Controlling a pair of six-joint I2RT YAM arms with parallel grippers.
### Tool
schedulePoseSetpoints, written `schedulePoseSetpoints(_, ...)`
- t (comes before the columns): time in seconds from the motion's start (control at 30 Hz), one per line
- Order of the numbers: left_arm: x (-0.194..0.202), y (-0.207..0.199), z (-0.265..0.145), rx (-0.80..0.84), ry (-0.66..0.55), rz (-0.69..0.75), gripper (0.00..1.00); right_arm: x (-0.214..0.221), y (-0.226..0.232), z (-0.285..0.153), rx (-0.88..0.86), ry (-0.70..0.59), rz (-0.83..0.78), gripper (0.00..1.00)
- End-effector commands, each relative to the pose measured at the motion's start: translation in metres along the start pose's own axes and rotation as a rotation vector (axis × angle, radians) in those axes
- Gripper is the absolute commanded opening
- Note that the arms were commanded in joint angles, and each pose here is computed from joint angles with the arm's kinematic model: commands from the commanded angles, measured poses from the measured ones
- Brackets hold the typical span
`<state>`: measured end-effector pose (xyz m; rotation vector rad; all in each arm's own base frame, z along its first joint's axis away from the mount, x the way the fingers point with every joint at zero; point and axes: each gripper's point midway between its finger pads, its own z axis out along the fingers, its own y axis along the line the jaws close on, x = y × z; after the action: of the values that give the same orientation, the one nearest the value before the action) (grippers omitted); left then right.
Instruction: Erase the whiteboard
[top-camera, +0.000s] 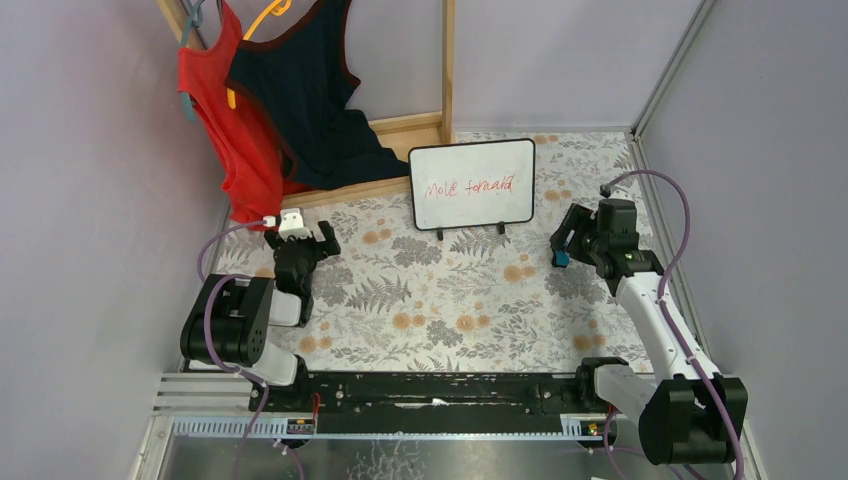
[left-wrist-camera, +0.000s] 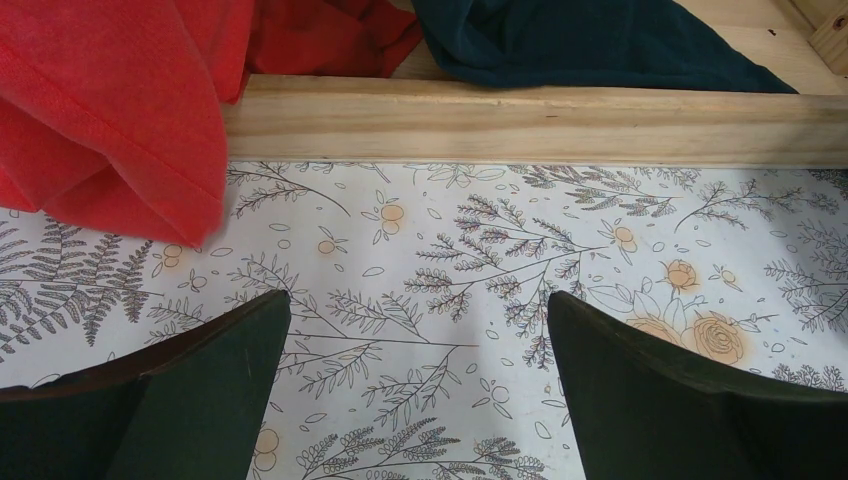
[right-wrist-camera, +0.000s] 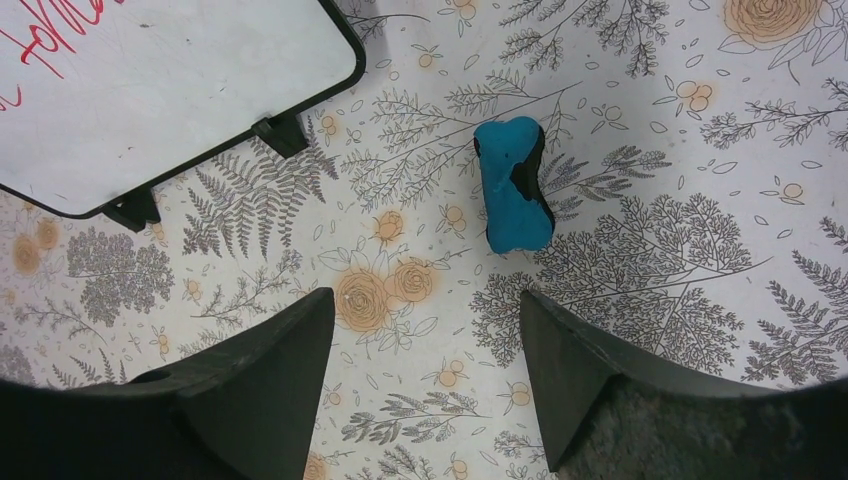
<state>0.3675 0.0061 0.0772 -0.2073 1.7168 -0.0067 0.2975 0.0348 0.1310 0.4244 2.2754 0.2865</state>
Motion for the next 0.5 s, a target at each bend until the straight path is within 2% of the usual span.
schedulePoseSetpoints(0.0, -0.021, -0.005, 0.007, 0.011, -0.076, 0.008, 1.00, -0.015, 0.015, -0.003, -0.065, -0.048, -0.003, 0.75)
schedulePoseSetpoints(0.33, -0.021, -0.005, 0.006, 0.017, -0.076, 0.012, 1.00, -0.012, 0.012, -0.004, -0.049, -0.036, -0.008, 0.74)
schedulePoseSetpoints(0.47, -0.025, -0.018, 0.008, 0.084, -0.049, 0.044, 1.00, -0.012, 0.016, -0.006, -0.064, -0.017, -0.018, 0.74)
